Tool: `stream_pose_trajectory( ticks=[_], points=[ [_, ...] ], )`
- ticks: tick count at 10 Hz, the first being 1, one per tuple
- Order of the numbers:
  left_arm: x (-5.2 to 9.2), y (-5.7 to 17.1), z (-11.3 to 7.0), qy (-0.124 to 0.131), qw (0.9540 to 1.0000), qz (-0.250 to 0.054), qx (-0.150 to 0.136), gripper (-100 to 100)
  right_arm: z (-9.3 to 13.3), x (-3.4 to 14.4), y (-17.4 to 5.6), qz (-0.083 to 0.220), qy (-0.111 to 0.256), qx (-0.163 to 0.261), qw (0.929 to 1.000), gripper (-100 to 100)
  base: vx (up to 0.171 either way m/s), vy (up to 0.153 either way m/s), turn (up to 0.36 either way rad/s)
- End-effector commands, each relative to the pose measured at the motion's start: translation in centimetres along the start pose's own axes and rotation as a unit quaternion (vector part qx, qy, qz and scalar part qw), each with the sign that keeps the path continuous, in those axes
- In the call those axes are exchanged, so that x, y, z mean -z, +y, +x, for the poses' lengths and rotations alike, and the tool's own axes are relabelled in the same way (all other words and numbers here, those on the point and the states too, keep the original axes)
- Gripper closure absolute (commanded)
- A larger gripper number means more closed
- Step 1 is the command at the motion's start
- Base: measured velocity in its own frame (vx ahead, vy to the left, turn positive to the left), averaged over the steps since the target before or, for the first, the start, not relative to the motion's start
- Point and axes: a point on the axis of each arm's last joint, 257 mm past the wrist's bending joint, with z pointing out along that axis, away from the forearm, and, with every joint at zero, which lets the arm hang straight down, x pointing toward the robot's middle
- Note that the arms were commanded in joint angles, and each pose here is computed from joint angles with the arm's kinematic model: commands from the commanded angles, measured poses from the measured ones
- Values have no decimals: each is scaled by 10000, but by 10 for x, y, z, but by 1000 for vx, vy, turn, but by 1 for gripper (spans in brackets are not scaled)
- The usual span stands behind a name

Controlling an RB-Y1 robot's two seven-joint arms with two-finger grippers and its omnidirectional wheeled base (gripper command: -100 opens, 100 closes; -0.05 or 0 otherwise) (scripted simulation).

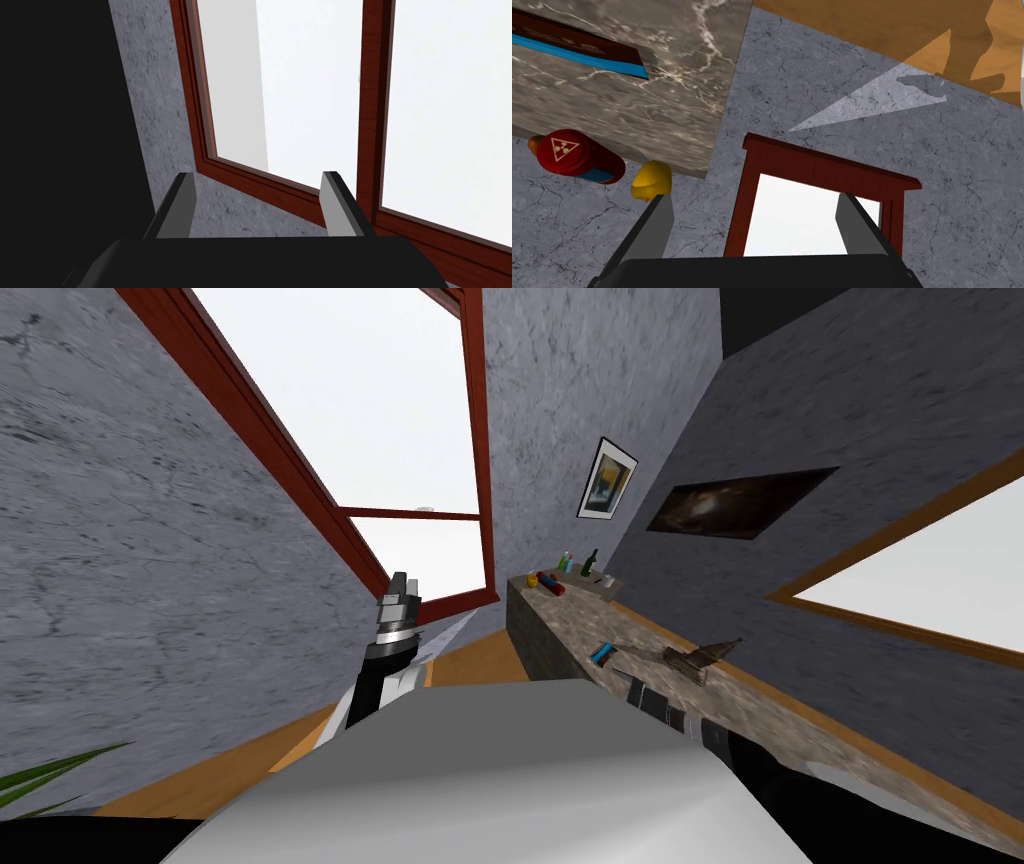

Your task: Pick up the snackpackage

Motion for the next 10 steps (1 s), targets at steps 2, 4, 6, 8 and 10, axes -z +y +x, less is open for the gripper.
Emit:
stream_pose_trajectory(
  ticks=[2, 4, 6, 8, 10],
  points=[
    [0, 0, 0, 0, 10000, 0, 0, 0, 43, 19, -1, -216, 719, 699, 9947, -100, 84, -6, 129],
    [0, 0, 0, 0, 10000, 0, 0, 0, 67, 31, 3, -442, 1108, 1033, 9875, -100, 83, -1, 99],
    [0, 0, 0, 0, 10000, 0, 0, 0, 85, 41, 3, -645, 1411, 1378, 9782, -100, 79, 1, 73],
    [0, 0, 0, 0, 10000, 0, 0, 0, 103, 51, 2, -844, 1686, 1703, 9672, -100, 116, 2, 98],
    [0, 0, 0, 0, 10000, 0, 0, 0, 133, 70, -2, -1186, 2134, 2299, 9421, -100, 101, -3, 116]
  ],
)
